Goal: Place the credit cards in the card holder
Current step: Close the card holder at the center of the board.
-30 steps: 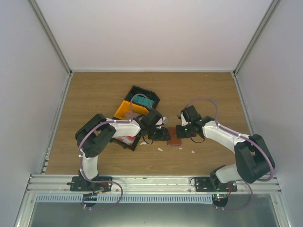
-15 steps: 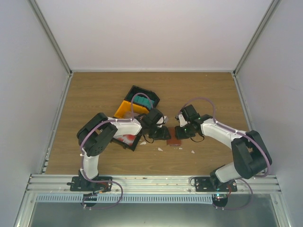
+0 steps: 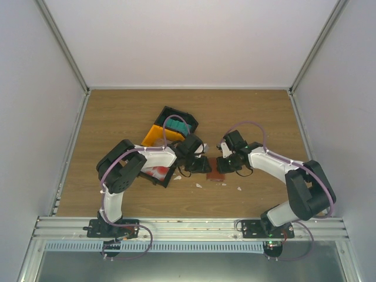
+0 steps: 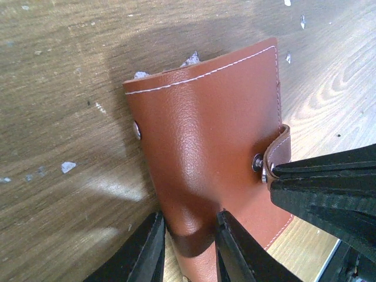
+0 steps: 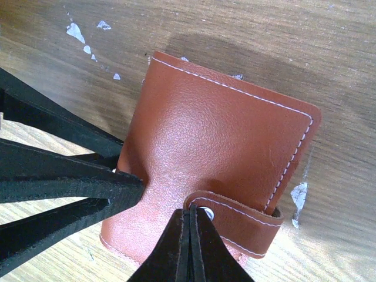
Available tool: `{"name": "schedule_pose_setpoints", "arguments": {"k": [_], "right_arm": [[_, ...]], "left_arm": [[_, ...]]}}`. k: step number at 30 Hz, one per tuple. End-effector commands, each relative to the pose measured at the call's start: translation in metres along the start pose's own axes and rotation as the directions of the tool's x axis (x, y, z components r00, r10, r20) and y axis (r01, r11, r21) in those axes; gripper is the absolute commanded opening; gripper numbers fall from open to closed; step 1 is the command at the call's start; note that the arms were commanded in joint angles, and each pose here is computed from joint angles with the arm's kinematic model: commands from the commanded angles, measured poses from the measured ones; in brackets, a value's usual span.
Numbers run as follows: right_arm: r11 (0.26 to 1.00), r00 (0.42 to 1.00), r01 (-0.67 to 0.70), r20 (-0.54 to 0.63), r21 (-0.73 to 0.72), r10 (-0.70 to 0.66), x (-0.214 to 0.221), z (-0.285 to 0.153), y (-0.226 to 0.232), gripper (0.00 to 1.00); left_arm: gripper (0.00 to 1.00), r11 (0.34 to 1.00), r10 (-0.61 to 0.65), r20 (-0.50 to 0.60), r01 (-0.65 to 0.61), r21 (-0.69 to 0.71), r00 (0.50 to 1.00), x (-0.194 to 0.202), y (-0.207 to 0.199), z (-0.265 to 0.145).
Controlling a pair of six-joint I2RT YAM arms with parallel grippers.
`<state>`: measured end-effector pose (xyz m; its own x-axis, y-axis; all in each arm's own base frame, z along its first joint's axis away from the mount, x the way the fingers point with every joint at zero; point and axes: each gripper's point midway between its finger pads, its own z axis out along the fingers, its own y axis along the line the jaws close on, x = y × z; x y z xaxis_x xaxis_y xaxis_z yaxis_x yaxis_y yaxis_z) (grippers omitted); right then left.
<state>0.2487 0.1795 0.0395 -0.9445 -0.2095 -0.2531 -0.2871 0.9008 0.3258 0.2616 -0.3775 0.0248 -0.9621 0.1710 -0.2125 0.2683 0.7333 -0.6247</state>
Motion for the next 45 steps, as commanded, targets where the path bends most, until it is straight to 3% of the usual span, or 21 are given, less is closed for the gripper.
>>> {"name": "schedule_pose_setpoints", "arguments": {"k": [1,10,21,32,39,45], "right_arm": [[0.999,1.0,-0.001,-0.016,0.036,0.002,0.001,0.01,-0.01,0.0],[0.994,0.998,-0.051,-0.039,0.1,0.056,0.001,0.015,-0.021,0.01],[0.992,0.997,-0.071,0.029,0.106,0.068,-0.016,-0.002,-0.016,0.17],[0.993,0.998,-0.066,0.016,0.094,0.065,-0.014,0.001,-0.014,0.12],[0.99,0.999,-0.039,-0.014,0.133,0.041,-0.008,0.006,-0.014,0.29],[0.984,0.999,-0.029,-0.03,0.175,0.035,-0.004,0.011,-0.014,0.24]], "left_arm": [[0.27,0.984,-0.063,-0.065,0.051,-0.169,0.996,0.025,0.053,0.018],[0.26,0.984,-0.062,-0.073,0.049,-0.173,0.995,0.028,0.055,0.019],[0.24,0.983,-0.059,-0.072,0.046,-0.176,0.996,0.027,0.055,0.019],[0.24,0.984,-0.058,-0.074,0.044,-0.175,0.996,0.028,0.054,0.019],[0.24,0.983,-0.059,-0.076,0.045,-0.177,0.995,0.029,0.056,0.019],[0.24,0.983,-0.062,-0.079,0.048,-0.175,0.995,0.03,0.056,0.019]]}}
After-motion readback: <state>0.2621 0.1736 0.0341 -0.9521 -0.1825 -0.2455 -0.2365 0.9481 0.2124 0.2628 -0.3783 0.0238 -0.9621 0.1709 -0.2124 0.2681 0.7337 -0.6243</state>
